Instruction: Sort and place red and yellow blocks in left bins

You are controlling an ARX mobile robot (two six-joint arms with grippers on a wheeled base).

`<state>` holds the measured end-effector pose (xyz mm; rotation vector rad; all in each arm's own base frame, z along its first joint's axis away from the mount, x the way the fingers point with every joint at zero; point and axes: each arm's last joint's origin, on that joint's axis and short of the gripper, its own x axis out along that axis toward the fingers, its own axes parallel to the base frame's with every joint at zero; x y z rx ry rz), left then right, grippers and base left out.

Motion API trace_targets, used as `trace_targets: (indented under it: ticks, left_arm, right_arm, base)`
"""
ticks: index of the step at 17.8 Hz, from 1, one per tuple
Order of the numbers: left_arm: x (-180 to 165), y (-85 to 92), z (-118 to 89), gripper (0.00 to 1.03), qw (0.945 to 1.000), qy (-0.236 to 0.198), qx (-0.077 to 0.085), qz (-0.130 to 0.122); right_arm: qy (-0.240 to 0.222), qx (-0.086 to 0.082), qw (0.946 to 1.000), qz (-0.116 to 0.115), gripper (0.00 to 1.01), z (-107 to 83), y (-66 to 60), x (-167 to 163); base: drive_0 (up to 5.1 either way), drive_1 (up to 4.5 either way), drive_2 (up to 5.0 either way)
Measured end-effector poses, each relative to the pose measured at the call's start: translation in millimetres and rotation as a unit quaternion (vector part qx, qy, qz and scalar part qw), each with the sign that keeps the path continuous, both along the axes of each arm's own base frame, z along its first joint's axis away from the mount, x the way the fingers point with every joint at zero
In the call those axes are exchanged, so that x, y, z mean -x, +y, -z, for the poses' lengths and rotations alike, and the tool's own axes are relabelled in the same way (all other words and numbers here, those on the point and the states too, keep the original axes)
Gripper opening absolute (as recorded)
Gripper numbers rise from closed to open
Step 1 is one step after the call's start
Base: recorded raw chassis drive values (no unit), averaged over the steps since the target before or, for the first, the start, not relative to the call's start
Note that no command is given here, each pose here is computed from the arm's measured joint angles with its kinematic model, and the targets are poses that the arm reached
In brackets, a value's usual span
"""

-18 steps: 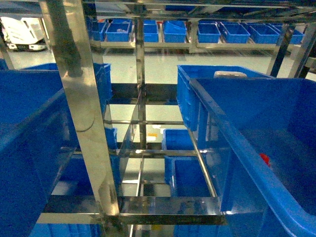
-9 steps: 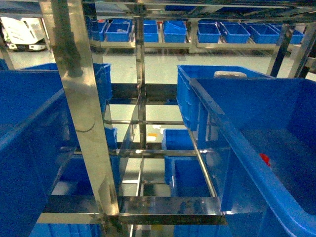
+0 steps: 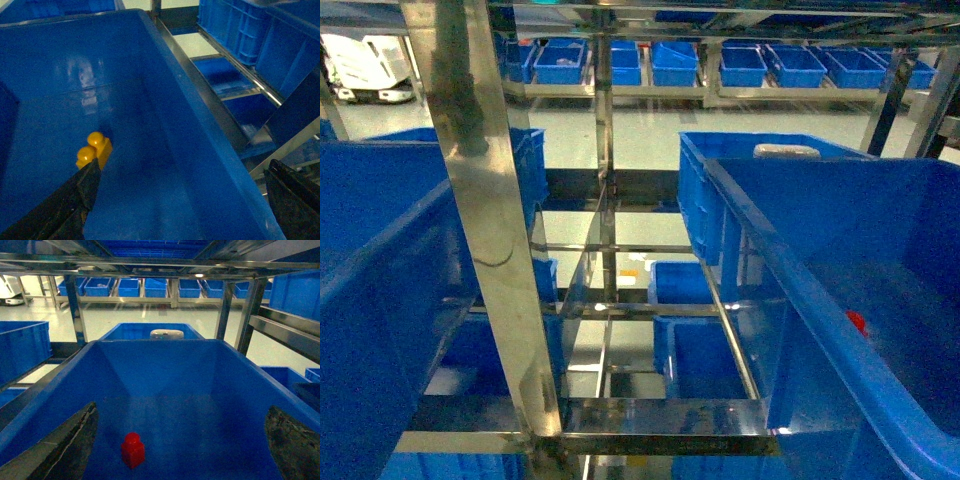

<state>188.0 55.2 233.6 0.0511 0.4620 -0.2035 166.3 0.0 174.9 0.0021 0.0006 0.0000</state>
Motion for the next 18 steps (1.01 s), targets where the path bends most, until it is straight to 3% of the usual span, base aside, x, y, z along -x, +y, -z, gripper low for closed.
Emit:
trace_targets:
  ticks: [3, 4, 5, 7, 8, 10, 13, 15, 16, 18]
  left_arm:
    - [0.1, 0.1, 0.0, 0.98, 1.0, 0.0, -0.001, -0.001]
    - [-2.7, -0.1, 1.8, 0.94, 0.9984, -0.05, -0.017, -0.019]
    - [2.6, -5.9, 10.1, 0.83, 0.9902, -0.122, -0.029, -0.062]
    - [20.3, -21.7, 28.6, 0.58, 0.9734, -0.209, 0.002, -0.093]
    - [25.0, -26.7, 26.0, 0.45, 0.9685, -0.23, 0.01, -0.095]
    - [31.5, -31.8, 30.4, 0.3, 0.9674, -0.234, 0.015, -0.097]
    - [35.9, -35.0, 37.4, 0.2, 0.9689, -0.226, 0.019, -0.099]
    - [43.4, -40.5, 45.7, 0.02, 0.9699, -0.221, 0.023, -0.1]
    - [47.3, -42.8, 46.7, 0.02, 0.9687, -0.226, 0.024, -0.099]
    - [53.6, -51.9, 51.7, 0.02, 0.9683, -0.225, 0.023, -0.105]
  right_arm:
    - [0.0, 0.0, 1.0, 0.0, 0.98, 0.0, 0.0, 0.0]
    - [0.0, 0.0, 1.0, 0.0, 0.98, 0.0, 0.0, 0.0]
    - [0.0, 0.0, 1.0, 0.0, 0.98, 0.0, 0.0, 0.0]
    - [-0.001, 0.0, 1.0, 0.0, 0.98, -0.1, 0.0, 0.0]
    - [0.0, 0.0, 1.0, 0.0, 0.98, -0.1, 0.0, 0.0]
    - [0.0, 0.0, 1.0, 0.0, 0.98, 0.0, 0.0, 0.0]
    - [0.0, 0.0, 1.0, 0.0, 0.98, 0.0, 0.0, 0.0]
    - [0.0, 0.0, 1.0, 0.0, 0.98, 0.0, 0.0, 0.0]
    - [0.0, 0.0, 1.0, 0.0, 0.98, 0.0, 0.0, 0.0]
    - [0.003, 0.0, 1.0, 0.0, 0.74, 10.0, 0.0, 7.6]
  base:
    - [0.0, 0.0, 0.0]
    - [0.0, 0.0, 0.0]
    - [0.0, 0.0, 0.0]
    - [0.0, 0.0, 0.0]
    - [0.0, 0.0, 0.0]
    - [0.0, 0.0, 0.0]
    - [0.0, 0.0, 0.0]
    - [0.0, 0.0, 0.0]
    - [0.0, 0.0, 0.0]
    - [0.0, 0.0, 0.0]
